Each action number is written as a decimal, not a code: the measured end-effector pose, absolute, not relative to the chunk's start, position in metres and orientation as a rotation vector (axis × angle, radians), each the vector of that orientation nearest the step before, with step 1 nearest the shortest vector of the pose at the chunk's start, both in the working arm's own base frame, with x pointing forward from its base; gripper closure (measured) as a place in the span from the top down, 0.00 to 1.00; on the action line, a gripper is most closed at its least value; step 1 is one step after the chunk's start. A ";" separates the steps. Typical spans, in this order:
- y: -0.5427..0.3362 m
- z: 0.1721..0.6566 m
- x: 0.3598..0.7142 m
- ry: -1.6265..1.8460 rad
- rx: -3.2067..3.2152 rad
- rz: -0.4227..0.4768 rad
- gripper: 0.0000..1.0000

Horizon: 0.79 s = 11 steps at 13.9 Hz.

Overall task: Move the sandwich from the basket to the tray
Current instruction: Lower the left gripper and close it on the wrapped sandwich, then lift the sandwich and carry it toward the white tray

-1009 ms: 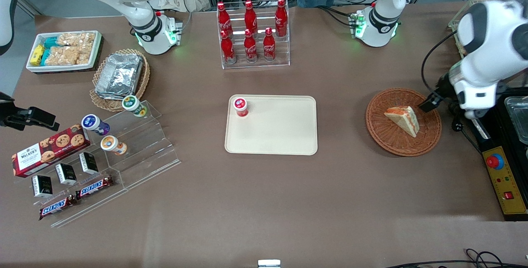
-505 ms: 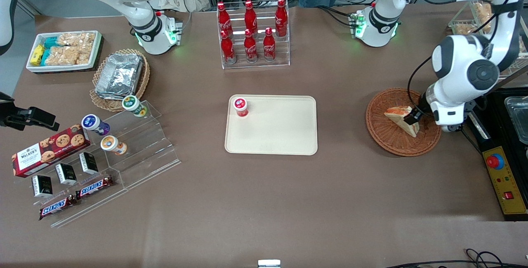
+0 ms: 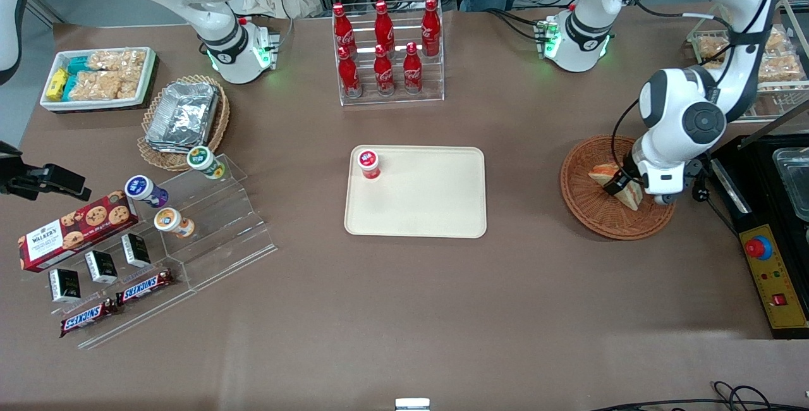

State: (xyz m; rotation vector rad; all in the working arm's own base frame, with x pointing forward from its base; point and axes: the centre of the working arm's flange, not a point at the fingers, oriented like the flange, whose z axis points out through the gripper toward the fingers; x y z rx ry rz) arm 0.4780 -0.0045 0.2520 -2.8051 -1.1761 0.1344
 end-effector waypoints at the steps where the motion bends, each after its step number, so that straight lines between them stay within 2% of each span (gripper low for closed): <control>1: -0.005 0.247 0.477 -1.169 -2.805 0.137 1.00; 3: -0.005 0.244 0.477 -1.156 -2.804 0.137 0.98; 5: -0.004 0.244 0.477 -1.149 -2.803 0.134 0.80; 8: -0.003 0.244 0.478 -1.123 -2.801 0.123 0.46; 9: -0.003 0.248 0.479 -1.118 -2.801 0.117 0.40; 11: -0.003 0.270 0.481 -1.081 -2.791 0.124 0.36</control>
